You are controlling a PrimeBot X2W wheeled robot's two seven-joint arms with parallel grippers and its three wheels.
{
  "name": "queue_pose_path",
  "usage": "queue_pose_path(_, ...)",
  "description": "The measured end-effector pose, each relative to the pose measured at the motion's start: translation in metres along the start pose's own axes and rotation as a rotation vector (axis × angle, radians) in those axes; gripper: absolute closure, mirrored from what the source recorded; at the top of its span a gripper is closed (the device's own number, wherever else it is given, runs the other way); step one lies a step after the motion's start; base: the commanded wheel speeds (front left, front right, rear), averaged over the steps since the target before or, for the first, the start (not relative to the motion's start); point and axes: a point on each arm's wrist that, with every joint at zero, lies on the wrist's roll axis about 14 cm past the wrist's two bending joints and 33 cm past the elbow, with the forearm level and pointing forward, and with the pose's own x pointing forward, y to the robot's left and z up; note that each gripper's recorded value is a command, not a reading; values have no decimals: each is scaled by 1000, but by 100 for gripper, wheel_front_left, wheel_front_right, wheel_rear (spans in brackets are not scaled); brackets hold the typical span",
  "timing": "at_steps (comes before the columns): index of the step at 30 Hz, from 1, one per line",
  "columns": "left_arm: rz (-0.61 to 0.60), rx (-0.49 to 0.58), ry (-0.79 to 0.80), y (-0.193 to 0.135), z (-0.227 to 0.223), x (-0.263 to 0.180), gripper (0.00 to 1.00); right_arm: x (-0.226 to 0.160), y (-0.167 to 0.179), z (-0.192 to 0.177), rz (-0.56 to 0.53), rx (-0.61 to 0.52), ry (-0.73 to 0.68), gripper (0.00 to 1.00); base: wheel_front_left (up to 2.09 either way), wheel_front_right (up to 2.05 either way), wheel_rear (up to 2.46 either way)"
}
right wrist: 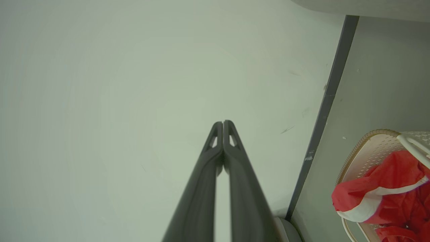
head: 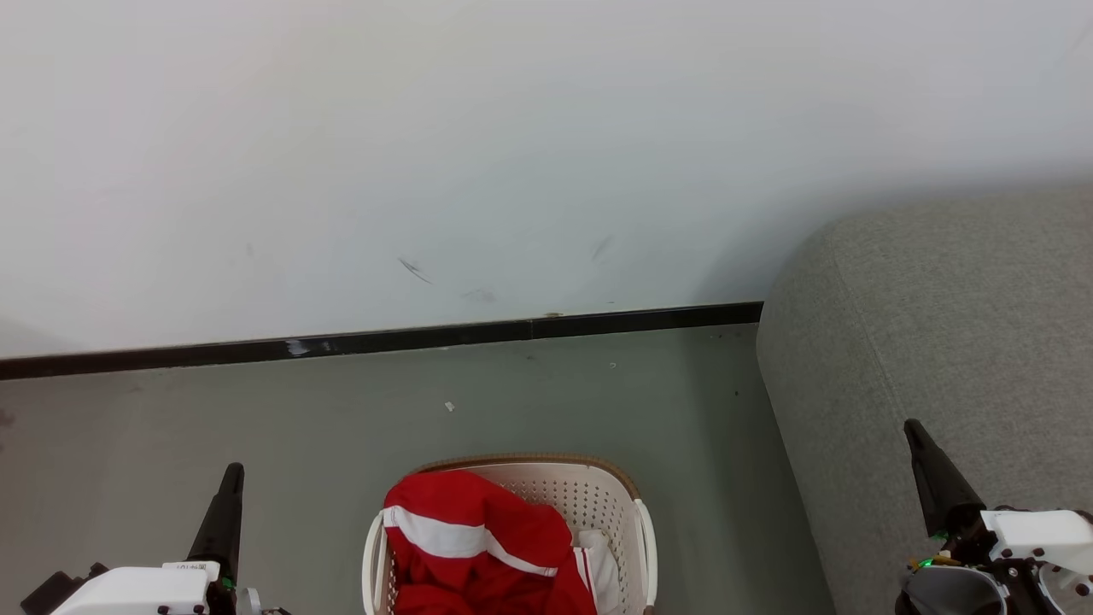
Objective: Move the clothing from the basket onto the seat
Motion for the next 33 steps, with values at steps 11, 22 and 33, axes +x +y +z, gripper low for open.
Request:
queue_pose_path(11,0,0,0,0,0,0,100,0,0,0,0,0,0,100,0,0,0)
queue_pose_path(22,0,0,0,0,0,0,100,0,0,0,0,0,1,100,0,0,0)
queue_pose_path(33,113,-39,10,39,-12,-16,0,-21,-44,-12,-127,34,6,0,0,0,0)
